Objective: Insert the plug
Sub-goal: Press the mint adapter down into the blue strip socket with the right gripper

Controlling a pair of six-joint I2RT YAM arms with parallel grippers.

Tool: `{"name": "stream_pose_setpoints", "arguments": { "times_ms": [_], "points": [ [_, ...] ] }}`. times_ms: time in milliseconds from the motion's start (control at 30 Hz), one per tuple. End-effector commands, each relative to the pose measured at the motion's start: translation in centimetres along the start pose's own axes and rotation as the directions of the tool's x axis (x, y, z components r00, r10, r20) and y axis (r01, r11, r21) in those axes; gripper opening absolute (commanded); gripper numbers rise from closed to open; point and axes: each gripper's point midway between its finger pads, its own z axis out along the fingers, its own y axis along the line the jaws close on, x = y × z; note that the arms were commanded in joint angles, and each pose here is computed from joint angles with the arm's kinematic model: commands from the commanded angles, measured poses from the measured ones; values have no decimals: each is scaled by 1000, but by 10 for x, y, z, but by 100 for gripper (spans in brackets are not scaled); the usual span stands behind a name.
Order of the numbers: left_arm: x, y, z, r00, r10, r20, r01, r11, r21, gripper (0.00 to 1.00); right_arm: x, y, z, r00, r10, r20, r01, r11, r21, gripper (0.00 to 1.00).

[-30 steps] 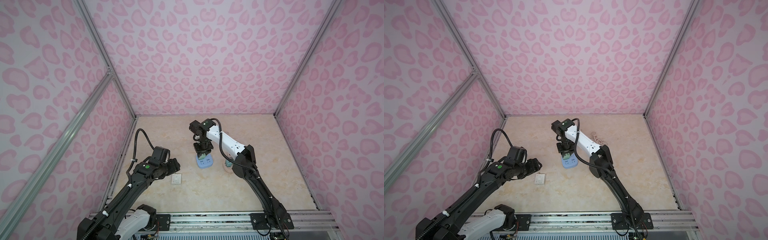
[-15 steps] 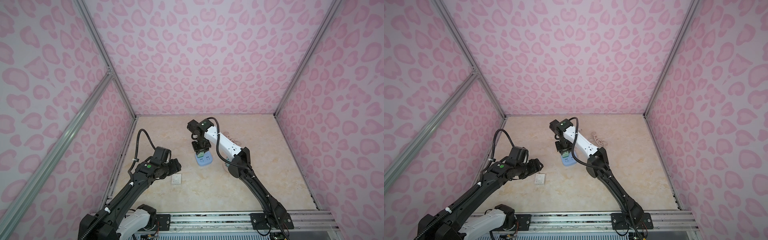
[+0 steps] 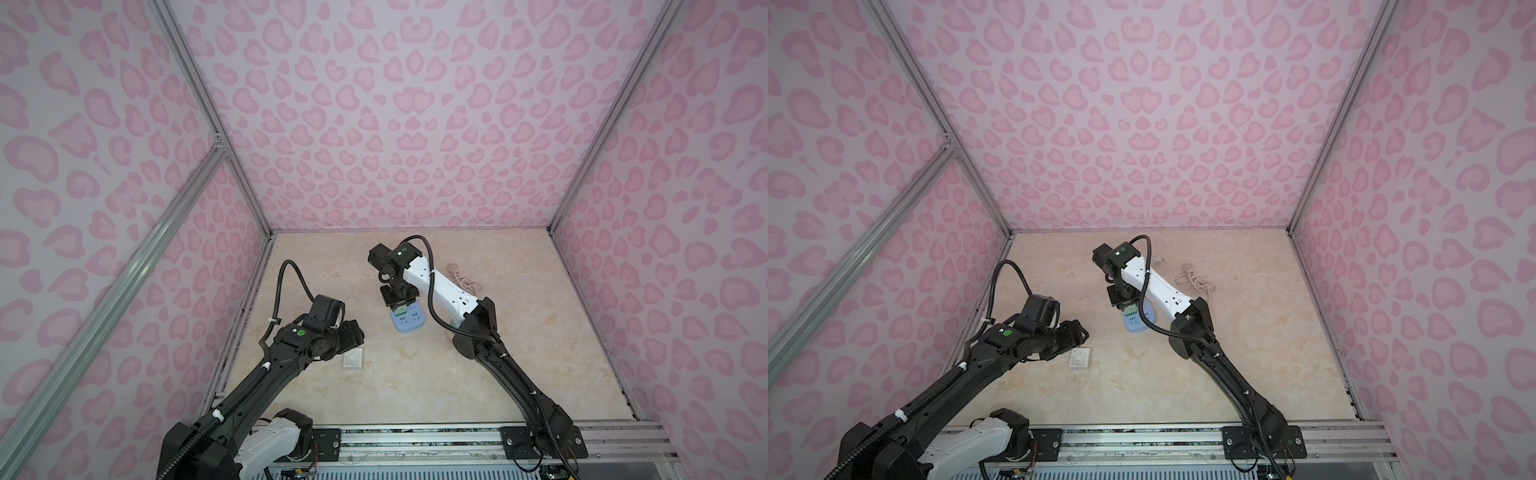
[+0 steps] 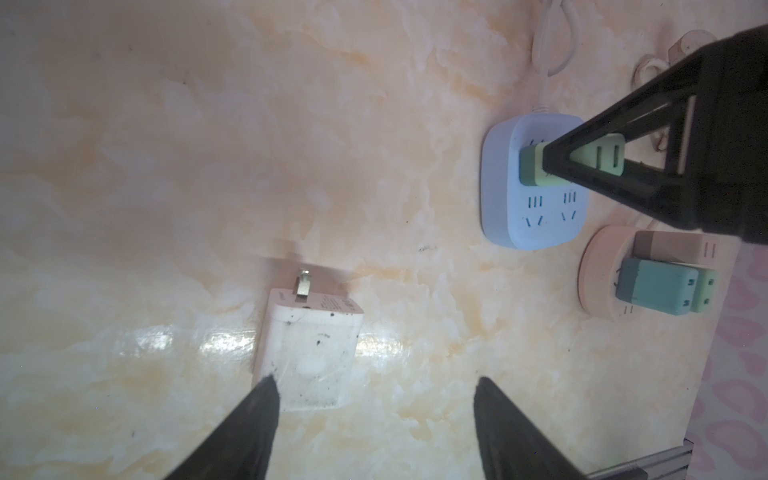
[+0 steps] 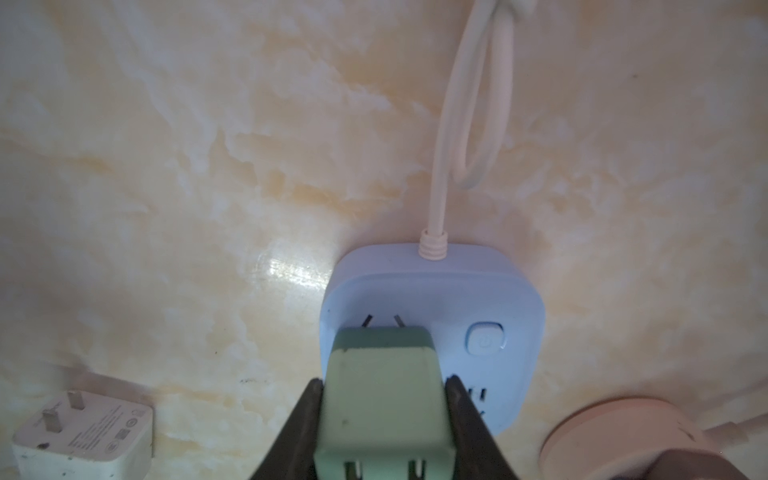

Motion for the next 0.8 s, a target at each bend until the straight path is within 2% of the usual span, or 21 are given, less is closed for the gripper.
{"name": "stream_pose_setpoints", "arguments": {
  "times_ms": [0,67,333,500,600,767],
  "points": [
    [-3,-1,0,1000,9,14,-9,1000,0,76,28,-29,35,989,-5,-150,28,988,151,0],
    [-3,-1,-1,1000,10,16,-10,1000,-1,76,27,-24,33,989,4,-149,13,993,115,0],
    [-6,-5,-9,1000,22,22,-22,1000,3,77,13,-13,-2,999,-7,-51,9,999,32,36],
    [-8,-7,-12,999,25,30,-25,1000,1,77,11,-15,-14,1000,-6,-21,7,1000,26,57],
    [-7,-7,-14,999,24,35,-24,1000,1,77,12,-16,-15,1000,-11,-25,12,999,31,63],
    [-6,-2,-17,998,31,46,-30,999,-17,78,11,-18,-29,1000,-13,2,13,999,37,64]
  ]
}}
